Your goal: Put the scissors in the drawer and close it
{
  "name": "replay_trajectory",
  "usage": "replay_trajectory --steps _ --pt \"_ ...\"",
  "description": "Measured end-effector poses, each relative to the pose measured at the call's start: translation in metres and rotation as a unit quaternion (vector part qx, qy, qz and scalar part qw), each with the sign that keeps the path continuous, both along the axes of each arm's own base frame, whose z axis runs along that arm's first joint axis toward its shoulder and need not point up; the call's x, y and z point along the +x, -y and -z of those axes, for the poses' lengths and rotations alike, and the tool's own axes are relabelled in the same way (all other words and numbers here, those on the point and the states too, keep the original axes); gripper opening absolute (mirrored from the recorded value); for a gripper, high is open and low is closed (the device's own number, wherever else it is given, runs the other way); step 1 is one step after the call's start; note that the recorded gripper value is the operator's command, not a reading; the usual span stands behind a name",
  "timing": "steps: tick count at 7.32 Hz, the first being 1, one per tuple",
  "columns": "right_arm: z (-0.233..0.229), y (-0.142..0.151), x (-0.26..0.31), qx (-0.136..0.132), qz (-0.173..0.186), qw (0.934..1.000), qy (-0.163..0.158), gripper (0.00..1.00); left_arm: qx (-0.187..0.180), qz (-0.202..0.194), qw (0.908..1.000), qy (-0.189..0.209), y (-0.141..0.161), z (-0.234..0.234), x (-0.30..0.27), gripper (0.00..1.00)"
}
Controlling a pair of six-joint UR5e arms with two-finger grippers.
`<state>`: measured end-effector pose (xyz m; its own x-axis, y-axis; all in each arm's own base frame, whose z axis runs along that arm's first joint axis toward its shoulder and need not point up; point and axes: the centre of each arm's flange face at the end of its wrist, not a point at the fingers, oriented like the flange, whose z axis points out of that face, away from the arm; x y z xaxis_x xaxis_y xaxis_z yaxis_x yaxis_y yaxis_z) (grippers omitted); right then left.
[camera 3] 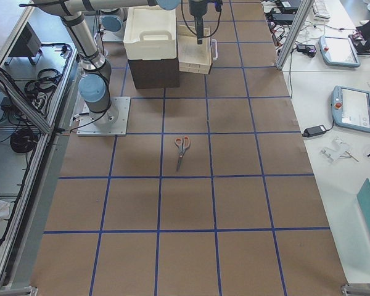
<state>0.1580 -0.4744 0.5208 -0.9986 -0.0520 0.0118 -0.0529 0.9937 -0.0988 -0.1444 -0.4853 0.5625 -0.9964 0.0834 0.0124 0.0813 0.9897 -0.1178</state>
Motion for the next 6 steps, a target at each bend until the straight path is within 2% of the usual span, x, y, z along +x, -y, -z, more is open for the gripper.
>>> replay_trajectory --steps 6 --pt "0.0037 0.0017 -0.0005 0.007 -0.002 1.0 0.002 1.0 0.005 -0.027 0.9996 -0.003 0.0035 -0.0025 0.0051 1.0"
